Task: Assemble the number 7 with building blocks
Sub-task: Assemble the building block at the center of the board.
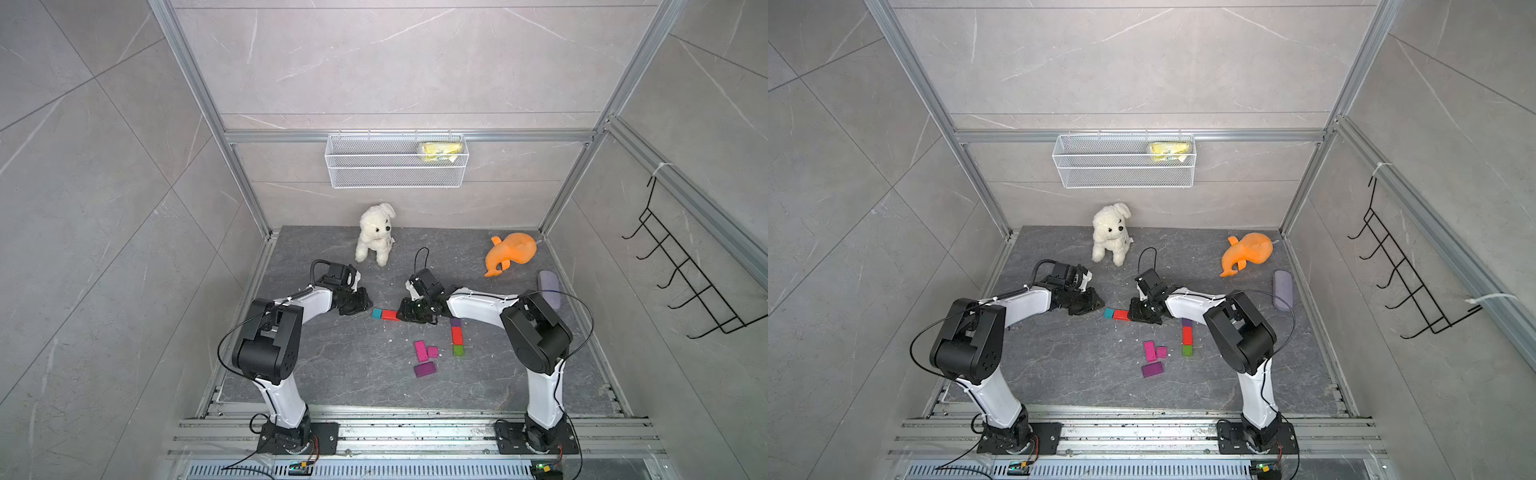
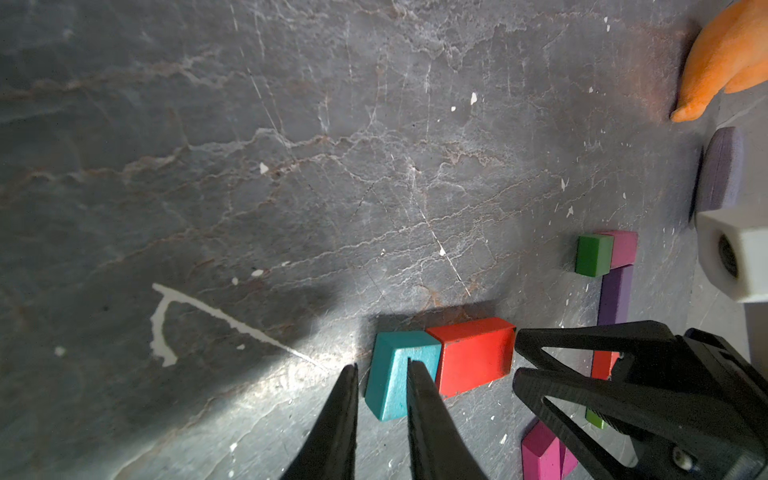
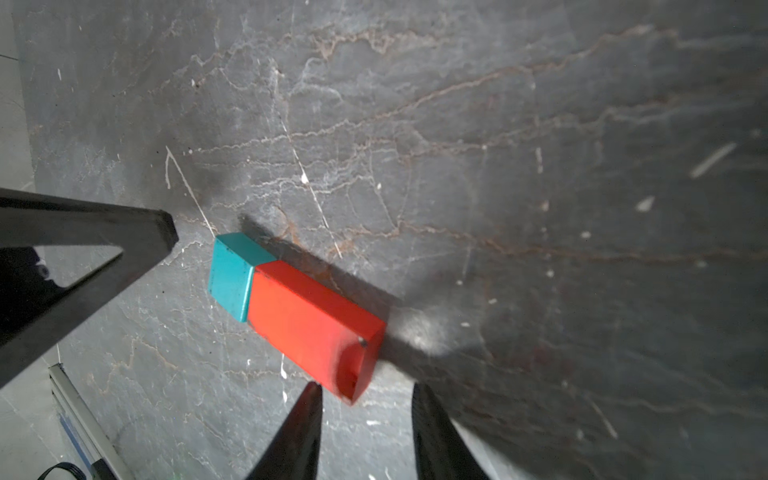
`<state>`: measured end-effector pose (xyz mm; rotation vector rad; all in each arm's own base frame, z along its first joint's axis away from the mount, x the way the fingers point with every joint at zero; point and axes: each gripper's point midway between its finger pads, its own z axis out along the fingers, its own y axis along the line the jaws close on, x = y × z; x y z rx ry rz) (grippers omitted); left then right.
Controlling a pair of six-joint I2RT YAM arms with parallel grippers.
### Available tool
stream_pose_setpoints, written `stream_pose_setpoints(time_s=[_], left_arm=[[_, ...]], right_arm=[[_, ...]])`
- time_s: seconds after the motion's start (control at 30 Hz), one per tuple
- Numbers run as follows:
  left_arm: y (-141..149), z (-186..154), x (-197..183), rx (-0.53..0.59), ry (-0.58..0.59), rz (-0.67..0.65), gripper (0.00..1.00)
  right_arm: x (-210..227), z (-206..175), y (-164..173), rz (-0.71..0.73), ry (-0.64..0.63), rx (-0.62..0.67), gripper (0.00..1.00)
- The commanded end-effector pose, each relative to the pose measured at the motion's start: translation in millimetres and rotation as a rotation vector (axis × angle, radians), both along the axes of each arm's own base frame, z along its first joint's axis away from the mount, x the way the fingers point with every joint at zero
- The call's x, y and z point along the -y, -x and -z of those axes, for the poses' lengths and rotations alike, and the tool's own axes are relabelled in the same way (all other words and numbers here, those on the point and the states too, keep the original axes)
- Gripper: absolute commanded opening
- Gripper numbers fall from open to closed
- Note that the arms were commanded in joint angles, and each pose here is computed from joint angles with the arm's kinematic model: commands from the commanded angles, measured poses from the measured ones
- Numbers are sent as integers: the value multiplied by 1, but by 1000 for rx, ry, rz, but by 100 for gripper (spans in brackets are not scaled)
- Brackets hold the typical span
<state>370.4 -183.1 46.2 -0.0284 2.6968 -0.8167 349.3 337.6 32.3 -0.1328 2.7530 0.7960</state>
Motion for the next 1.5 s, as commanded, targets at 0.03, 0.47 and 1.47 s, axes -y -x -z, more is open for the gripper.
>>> stream_pose_setpoints(time_s=[0.03,0.47,1.47], left_arm=[[3,9,4,-40,37,6,25],[6,9,5,-47,50,6,25],[10,-13,4,8,98,-45,25]], right_arm=[[-7,3,0,-1,5,-13,37],[-5,7,-1,12,24,-24,37],[-10,12,-7,21,35,-42,35]])
